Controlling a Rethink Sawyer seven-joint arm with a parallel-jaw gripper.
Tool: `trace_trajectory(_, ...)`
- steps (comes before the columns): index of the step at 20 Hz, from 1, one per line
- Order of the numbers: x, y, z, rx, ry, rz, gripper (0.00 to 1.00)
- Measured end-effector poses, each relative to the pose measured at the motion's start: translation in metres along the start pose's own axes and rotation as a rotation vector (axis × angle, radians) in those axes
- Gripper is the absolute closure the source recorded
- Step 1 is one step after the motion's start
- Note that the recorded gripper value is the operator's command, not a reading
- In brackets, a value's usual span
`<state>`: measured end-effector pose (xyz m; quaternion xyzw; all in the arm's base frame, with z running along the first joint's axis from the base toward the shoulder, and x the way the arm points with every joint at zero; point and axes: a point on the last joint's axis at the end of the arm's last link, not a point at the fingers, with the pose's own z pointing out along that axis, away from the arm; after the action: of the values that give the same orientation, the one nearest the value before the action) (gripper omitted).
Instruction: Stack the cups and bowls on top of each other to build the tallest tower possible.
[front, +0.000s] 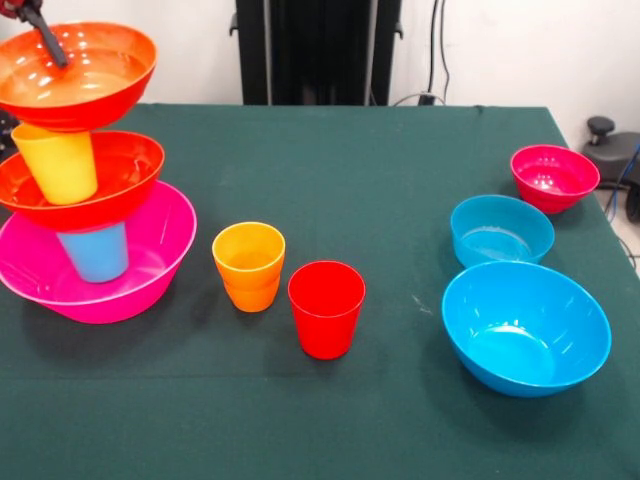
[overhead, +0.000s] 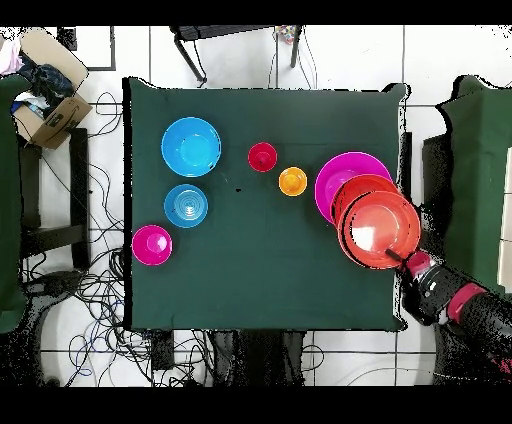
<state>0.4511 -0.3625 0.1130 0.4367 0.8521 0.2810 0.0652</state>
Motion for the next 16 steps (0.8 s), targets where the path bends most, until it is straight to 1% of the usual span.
trace_trajectory(5,-0.003,0.012,-0.004,-0.024,0.002,-0.004,1.0)
trace_trajectory(8,-0.003,0.016,-0.005,-0.028,0.006,-0.008,1.0)
trace_trajectory(16,-0.002,0.016,-0.005,-0.027,0.018,-0.009,1.0)
